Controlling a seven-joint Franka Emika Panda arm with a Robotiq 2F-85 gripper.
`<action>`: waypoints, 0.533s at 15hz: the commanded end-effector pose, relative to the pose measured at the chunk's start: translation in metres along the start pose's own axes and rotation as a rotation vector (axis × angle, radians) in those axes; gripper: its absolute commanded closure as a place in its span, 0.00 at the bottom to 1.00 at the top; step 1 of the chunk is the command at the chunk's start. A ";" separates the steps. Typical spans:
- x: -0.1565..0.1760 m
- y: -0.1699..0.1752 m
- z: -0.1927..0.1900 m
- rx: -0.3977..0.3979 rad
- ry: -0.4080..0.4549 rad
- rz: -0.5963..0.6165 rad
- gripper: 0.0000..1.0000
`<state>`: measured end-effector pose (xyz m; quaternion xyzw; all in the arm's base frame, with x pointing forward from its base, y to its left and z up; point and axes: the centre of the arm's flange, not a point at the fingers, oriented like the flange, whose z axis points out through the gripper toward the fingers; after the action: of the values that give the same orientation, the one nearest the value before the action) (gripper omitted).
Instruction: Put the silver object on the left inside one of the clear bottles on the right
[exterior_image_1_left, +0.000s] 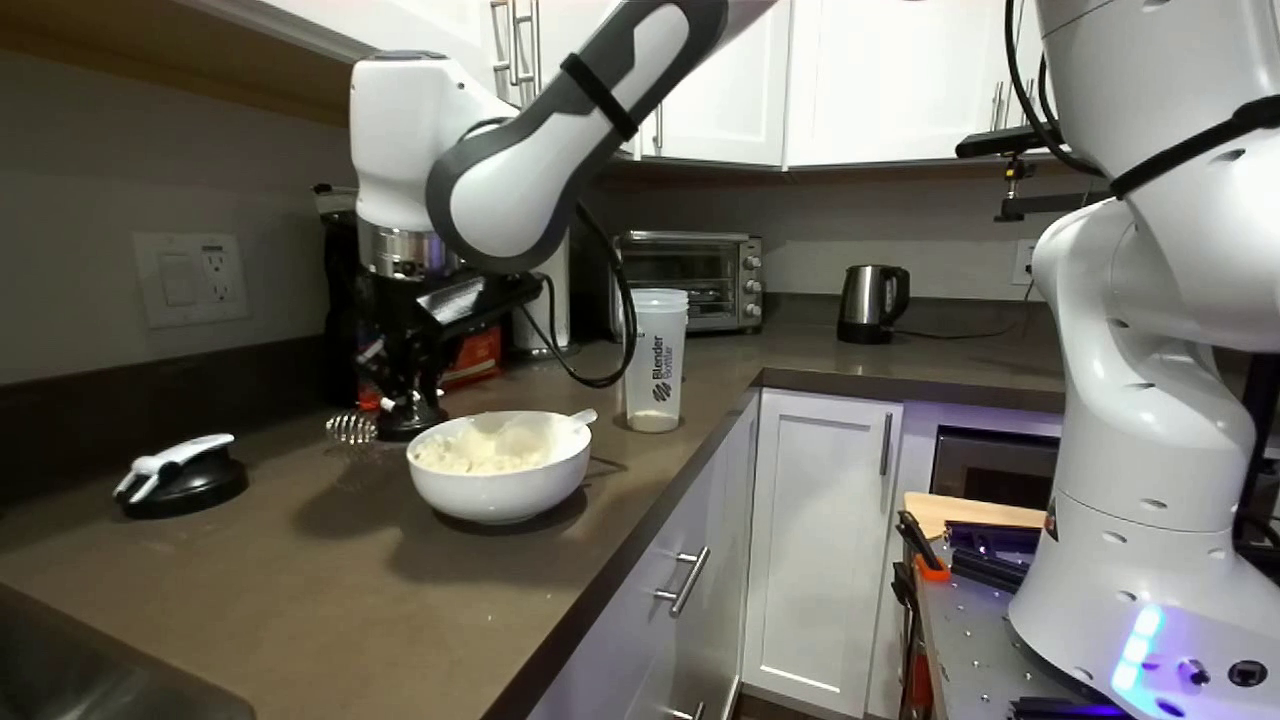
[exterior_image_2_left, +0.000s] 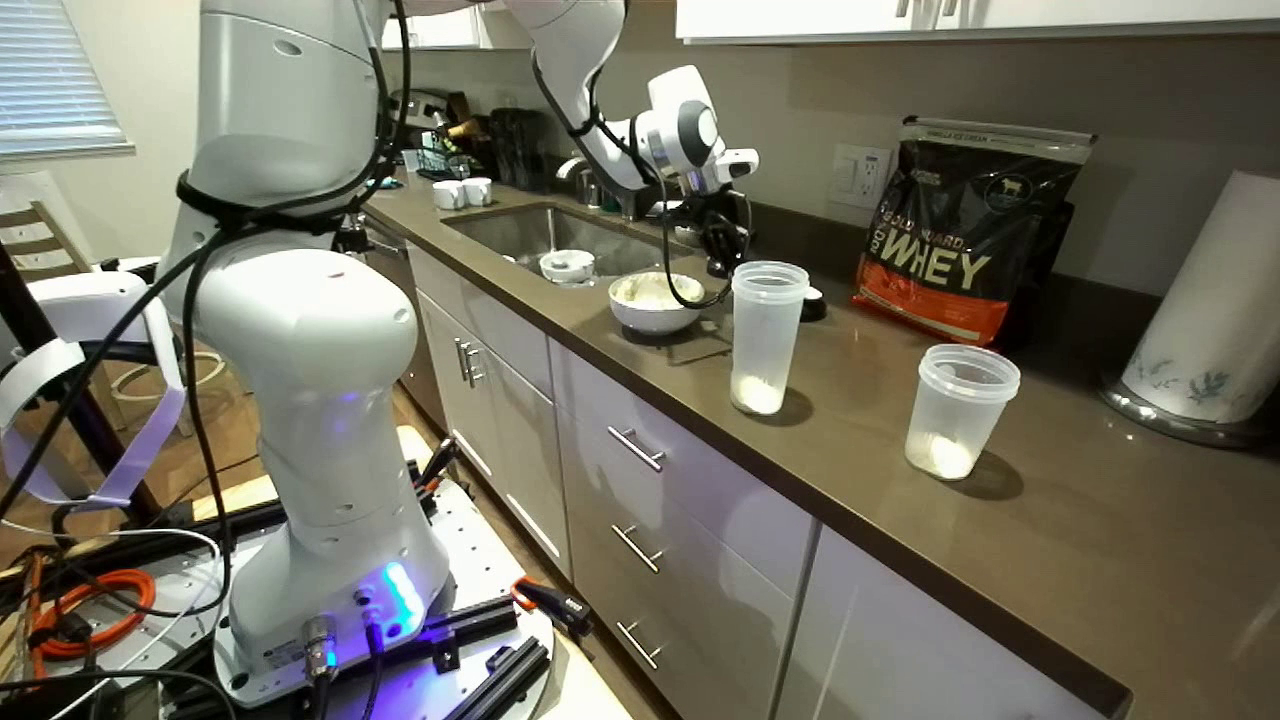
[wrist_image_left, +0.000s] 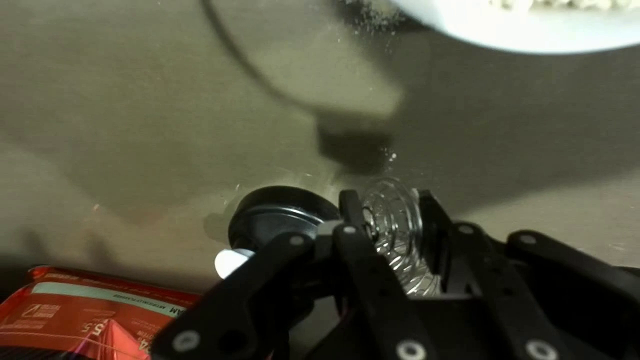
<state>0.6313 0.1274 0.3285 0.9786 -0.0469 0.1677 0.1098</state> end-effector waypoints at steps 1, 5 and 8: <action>-0.022 0.011 -0.023 -0.019 0.002 -0.005 0.69; -0.032 0.019 -0.037 -0.020 0.003 -0.005 0.77; -0.036 0.026 -0.048 -0.015 0.006 -0.002 0.73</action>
<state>0.6000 0.1203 0.3509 0.9786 -0.0429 0.1688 0.1091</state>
